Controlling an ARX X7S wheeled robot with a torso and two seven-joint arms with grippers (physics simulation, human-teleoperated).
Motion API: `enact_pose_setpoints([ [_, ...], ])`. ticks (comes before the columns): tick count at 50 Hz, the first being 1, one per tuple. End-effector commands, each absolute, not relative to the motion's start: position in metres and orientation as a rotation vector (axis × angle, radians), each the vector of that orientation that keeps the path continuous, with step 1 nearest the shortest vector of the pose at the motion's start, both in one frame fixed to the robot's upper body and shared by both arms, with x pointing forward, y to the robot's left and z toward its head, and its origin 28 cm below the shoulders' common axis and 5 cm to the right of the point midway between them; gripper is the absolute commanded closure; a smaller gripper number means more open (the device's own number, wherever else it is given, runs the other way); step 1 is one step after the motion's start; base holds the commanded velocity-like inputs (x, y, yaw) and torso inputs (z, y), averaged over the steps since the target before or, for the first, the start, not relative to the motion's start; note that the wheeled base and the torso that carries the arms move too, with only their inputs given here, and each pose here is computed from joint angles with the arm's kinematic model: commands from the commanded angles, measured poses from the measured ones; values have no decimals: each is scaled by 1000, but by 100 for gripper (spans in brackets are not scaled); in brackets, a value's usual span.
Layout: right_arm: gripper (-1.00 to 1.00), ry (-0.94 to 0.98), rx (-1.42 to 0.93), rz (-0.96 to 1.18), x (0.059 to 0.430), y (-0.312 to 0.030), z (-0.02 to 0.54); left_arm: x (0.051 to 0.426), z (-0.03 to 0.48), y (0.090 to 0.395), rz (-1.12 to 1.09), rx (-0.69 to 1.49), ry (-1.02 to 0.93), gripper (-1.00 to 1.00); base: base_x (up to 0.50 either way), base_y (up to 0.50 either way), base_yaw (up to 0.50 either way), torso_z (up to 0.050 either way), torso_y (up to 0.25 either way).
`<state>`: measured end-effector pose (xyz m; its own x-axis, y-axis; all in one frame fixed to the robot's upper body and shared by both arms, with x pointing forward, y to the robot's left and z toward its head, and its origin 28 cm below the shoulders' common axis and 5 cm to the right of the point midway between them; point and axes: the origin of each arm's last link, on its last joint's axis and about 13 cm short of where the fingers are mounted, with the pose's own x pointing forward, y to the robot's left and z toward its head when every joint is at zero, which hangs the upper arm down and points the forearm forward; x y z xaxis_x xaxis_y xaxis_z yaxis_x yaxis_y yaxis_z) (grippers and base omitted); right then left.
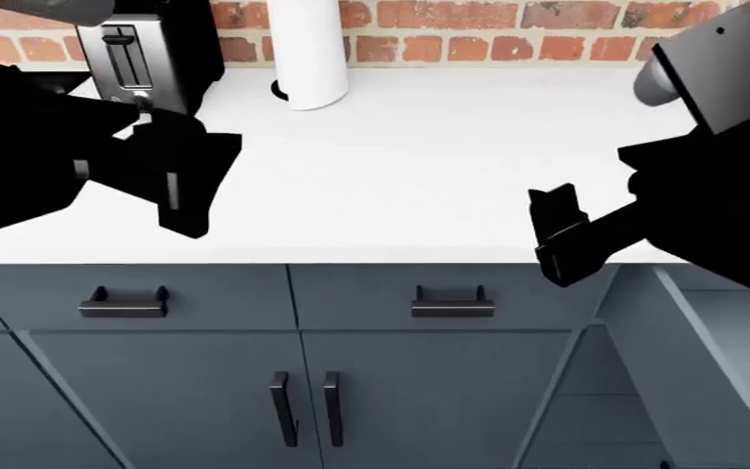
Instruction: Place the bar in the bowl and close the drawer.
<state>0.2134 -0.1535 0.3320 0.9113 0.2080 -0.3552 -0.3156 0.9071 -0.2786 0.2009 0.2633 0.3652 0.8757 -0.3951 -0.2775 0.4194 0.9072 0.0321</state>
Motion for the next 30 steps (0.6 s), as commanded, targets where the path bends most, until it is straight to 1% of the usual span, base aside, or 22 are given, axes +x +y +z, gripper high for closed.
enact_pose_setpoints([
  [1,-100,320,-325,299,215,-154,327,201,364,263,-423,99,272,-100,0,0,-199,0,0],
  [17,-100,313,-353,316,213,-153,324,202,363,264,-419,100,272,-100,-175,9,-465,0,0],
  [23,-100,319,-357,300,213,-152,324,202,363,264,-415,100,273,-100,12,-1,-18,0,0],
  [30,-100,325,-356,316,212,-153,323,203,363,264,-414,100,273,-100,240,-29,-483,0,0],
])
